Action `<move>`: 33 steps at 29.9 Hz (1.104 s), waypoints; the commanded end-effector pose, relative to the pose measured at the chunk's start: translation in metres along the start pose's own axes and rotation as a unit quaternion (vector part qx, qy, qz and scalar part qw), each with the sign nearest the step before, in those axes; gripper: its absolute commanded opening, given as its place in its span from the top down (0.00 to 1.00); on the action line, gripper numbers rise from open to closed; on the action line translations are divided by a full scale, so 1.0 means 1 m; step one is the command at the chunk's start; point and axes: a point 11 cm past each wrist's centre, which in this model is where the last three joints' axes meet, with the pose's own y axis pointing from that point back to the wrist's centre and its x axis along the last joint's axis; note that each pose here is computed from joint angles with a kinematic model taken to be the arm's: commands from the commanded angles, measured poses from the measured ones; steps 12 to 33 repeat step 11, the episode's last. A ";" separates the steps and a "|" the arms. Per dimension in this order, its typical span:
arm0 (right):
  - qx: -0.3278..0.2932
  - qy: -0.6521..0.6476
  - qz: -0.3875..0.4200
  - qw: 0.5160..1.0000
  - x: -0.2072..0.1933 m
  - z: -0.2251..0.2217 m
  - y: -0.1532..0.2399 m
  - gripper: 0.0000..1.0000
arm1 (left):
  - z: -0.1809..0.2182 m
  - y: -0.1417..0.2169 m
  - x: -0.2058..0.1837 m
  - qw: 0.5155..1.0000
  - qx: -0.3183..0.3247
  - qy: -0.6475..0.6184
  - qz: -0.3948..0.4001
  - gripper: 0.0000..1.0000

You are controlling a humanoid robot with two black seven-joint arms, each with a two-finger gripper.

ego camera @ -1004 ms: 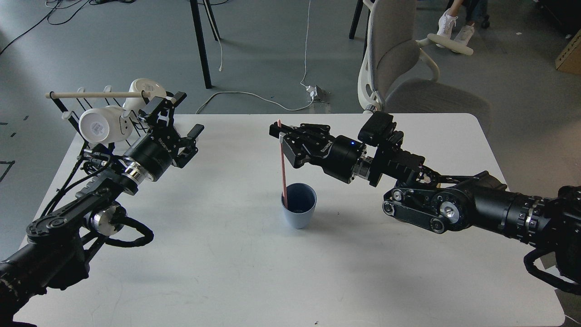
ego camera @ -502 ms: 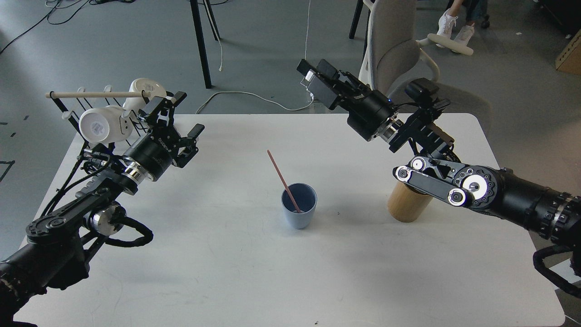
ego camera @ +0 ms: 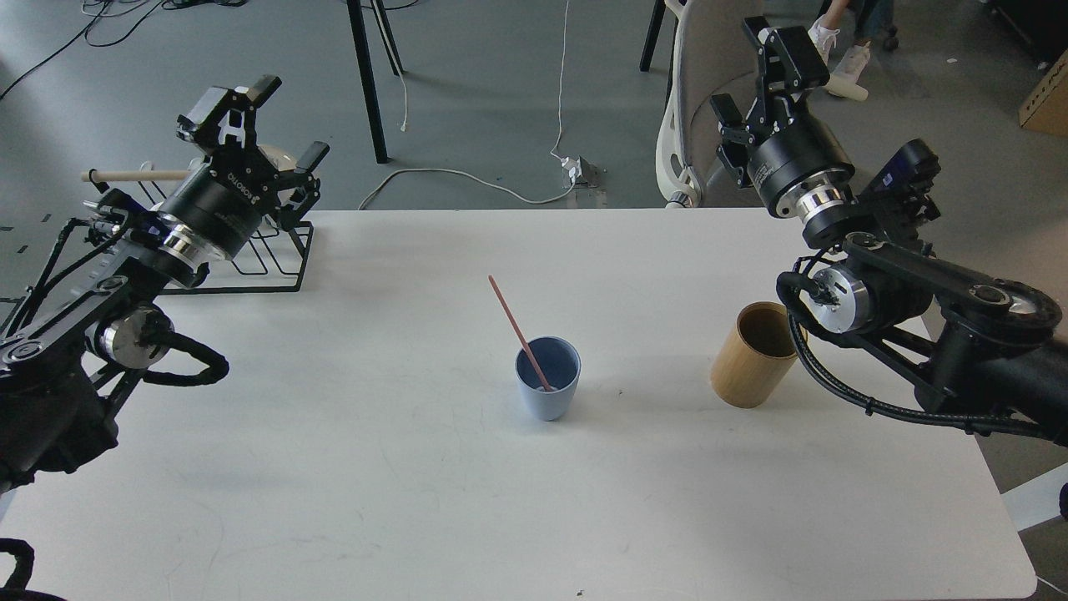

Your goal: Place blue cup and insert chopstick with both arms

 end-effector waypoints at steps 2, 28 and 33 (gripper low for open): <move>0.019 -0.061 0.018 0.998 -0.015 -0.004 -0.008 0.01 | 0.024 -0.006 0.008 0.999 -0.032 0.012 0.013 0.06; 0.036 -0.106 0.036 0.993 -0.014 -0.008 -0.008 0.01 | 0.025 -0.008 0.007 0.999 -0.040 0.019 0.014 0.06; 0.036 -0.106 0.036 0.993 -0.014 -0.008 -0.008 0.01 | 0.025 -0.008 0.007 0.999 -0.040 0.019 0.014 0.06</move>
